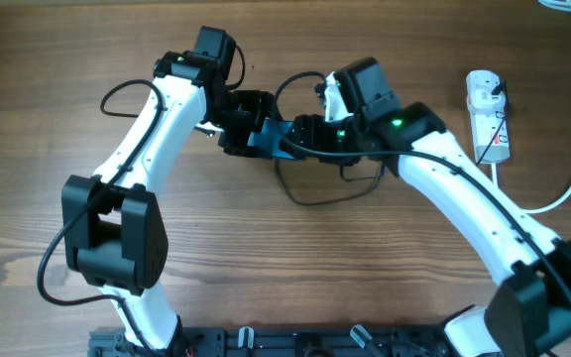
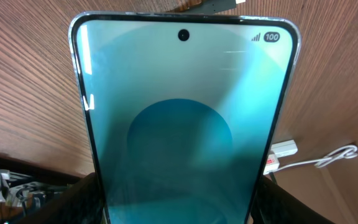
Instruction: Plug charger to phone and switch on socket
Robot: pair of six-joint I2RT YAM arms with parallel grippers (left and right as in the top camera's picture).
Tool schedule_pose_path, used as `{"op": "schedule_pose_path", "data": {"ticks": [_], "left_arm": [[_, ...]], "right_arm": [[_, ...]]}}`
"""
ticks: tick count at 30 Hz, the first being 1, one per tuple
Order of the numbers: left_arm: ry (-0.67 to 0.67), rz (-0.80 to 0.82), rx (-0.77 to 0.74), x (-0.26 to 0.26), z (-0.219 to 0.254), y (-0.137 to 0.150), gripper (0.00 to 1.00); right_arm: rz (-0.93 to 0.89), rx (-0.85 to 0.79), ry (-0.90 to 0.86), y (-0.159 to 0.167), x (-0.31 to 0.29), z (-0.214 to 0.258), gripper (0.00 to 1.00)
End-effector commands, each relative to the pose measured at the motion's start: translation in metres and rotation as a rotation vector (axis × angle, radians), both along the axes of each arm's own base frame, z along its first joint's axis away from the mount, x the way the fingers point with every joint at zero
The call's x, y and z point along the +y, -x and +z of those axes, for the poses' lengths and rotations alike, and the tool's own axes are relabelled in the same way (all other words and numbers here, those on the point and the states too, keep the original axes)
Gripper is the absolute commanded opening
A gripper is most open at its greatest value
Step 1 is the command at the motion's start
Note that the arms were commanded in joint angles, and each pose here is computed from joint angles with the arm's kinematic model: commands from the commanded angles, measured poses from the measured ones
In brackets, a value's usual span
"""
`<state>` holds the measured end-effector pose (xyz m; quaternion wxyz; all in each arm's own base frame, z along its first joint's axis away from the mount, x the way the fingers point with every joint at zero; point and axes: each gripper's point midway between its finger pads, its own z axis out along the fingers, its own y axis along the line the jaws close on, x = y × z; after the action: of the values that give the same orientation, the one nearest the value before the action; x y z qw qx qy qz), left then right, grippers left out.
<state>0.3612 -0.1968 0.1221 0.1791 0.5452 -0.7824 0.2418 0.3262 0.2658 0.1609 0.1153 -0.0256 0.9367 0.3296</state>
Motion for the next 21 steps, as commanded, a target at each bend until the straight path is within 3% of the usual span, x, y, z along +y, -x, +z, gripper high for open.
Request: {"op": "schedule_pose_path", "data": {"ticks": [1,17,21], "left_arm": [[0.043,0.004,-0.047,-0.006,0.026,-0.002,0.04],[0.043,0.004,-0.047,-0.006,0.026,-0.003,0.04],[0.043,0.004,-0.047,-0.006,0.026,-0.003,0.04]], "right_arm": [[0.005,0.025,0.007,-0.004,0.008,-0.020,0.69],[-0.013,-0.004,-0.048,-0.021,0.035,-0.029,0.47],[-0.031,0.010,-0.051,-0.021,0.034,-0.030,0.32]]}}
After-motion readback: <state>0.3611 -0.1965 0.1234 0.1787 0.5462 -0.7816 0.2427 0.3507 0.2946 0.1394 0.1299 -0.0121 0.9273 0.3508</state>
